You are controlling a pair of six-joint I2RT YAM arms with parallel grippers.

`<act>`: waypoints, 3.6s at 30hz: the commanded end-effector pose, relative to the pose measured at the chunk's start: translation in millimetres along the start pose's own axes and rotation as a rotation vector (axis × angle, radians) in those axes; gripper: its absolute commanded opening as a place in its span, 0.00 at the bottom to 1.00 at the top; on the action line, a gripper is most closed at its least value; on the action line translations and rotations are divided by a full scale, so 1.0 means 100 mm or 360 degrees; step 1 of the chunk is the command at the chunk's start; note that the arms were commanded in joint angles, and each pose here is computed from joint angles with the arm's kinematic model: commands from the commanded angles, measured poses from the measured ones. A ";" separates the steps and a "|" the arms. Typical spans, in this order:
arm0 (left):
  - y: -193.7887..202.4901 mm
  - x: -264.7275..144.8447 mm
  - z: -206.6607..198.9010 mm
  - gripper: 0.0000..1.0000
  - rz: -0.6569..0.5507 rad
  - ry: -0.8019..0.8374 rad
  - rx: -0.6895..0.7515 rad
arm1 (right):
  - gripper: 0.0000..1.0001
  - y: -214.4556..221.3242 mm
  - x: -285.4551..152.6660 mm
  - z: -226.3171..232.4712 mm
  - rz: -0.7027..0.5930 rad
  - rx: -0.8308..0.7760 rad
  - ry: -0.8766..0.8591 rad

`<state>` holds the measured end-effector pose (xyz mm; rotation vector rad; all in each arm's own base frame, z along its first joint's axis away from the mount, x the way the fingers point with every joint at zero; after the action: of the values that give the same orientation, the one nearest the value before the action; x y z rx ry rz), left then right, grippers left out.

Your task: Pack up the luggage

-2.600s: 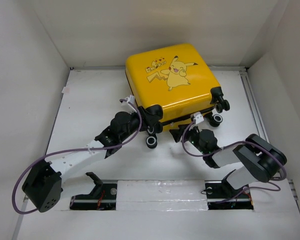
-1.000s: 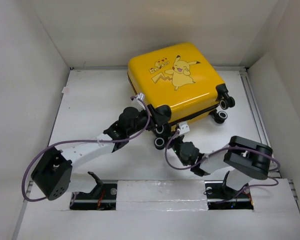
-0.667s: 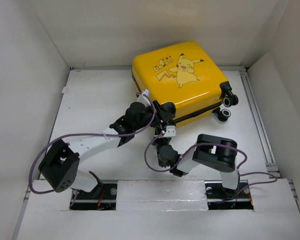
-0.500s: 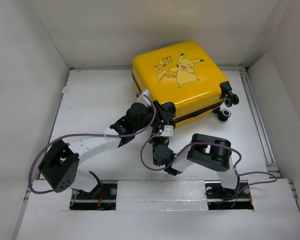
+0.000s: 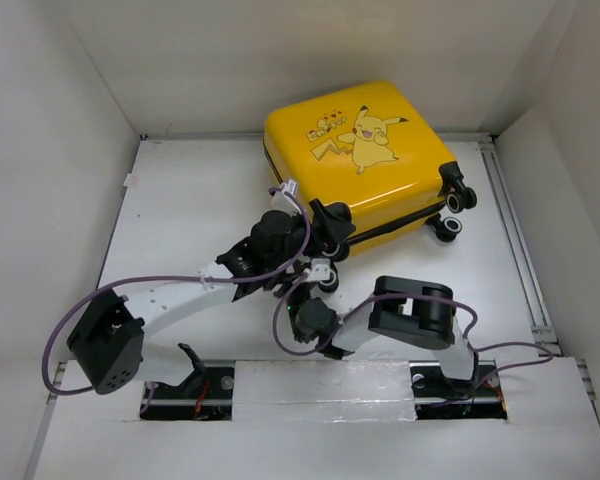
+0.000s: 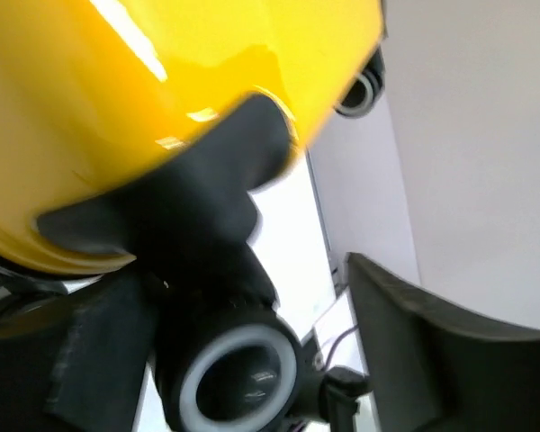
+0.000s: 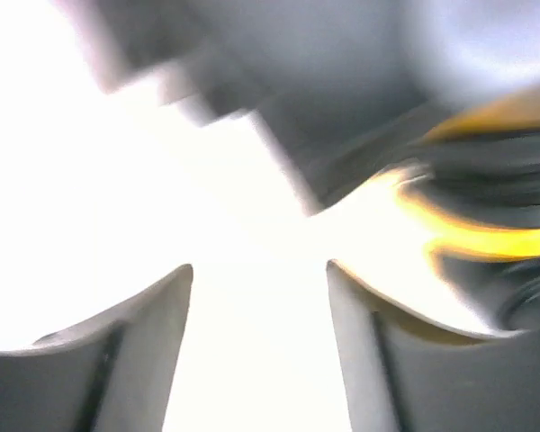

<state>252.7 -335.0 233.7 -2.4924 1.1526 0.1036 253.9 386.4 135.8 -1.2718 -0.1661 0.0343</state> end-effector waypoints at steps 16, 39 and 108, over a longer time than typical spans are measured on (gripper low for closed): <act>-0.99 -1.31 -0.19 0.55 -0.0884 0.0041 0.0352 | 0.31 -0.73 -1.06 0.11 0.0458 -0.0327 -0.0893; -0.20 -0.15 0.85 0.36 -0.0319 -0.0203 0.0800 | 0.91 -1.39 -0.11 -0.88 0.0620 -0.0513 -0.0533; -1.48 -0.94 1.04 1.00 -0.0881 -0.0301 0.0155 | 0.00 -1.03 -0.53 0.14 0.0743 -0.0499 -0.1214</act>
<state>322.4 -134.7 190.7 -2.5645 0.2836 0.2159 252.9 290.5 187.6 -1.6771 -0.1725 0.7424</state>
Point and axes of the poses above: each gripper's point midway between its finger pads, its own x axis out along the fingers, its own z axis along the line the jaws close on, y = z × x, the point moved 2 cm from there along -x, back along the fingers, and after that the axes turned 11 degrees about -x, right-handed, at the moved point
